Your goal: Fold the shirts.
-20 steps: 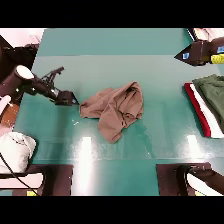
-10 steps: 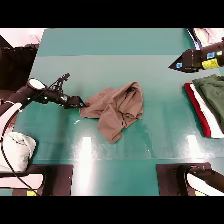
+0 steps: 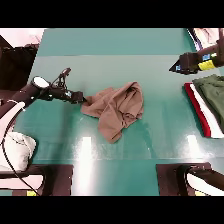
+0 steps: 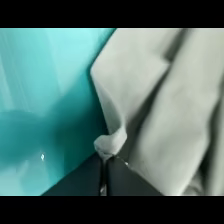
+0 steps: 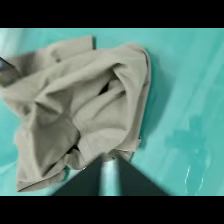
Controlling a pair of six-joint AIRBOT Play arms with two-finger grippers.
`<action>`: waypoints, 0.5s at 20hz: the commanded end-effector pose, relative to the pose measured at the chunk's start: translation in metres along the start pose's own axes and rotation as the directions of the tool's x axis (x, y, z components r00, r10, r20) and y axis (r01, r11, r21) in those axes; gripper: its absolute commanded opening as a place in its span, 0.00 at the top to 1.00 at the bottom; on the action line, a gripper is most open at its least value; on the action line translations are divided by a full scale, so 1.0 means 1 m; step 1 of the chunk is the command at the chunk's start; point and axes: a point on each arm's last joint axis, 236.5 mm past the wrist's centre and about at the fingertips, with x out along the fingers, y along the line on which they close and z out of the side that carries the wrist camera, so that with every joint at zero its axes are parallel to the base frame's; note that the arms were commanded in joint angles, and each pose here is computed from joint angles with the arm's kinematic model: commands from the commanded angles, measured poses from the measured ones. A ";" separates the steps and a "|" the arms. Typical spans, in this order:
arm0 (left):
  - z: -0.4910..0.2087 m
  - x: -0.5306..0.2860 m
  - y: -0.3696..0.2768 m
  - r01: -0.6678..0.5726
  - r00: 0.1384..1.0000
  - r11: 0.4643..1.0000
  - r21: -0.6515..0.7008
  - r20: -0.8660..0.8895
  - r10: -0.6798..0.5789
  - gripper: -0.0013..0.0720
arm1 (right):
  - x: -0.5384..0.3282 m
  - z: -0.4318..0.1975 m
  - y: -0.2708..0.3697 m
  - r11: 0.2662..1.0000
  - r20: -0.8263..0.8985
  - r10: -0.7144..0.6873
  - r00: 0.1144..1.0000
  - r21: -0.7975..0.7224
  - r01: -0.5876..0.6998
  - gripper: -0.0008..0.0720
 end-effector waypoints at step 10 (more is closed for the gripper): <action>0.091 -0.109 -0.082 -0.052 0.971 0.956 0.288 0.239 -0.019 0.95 | 0.203 -0.045 -0.027 0.952 -0.245 0.240 0.940 0.251 -0.177 0.23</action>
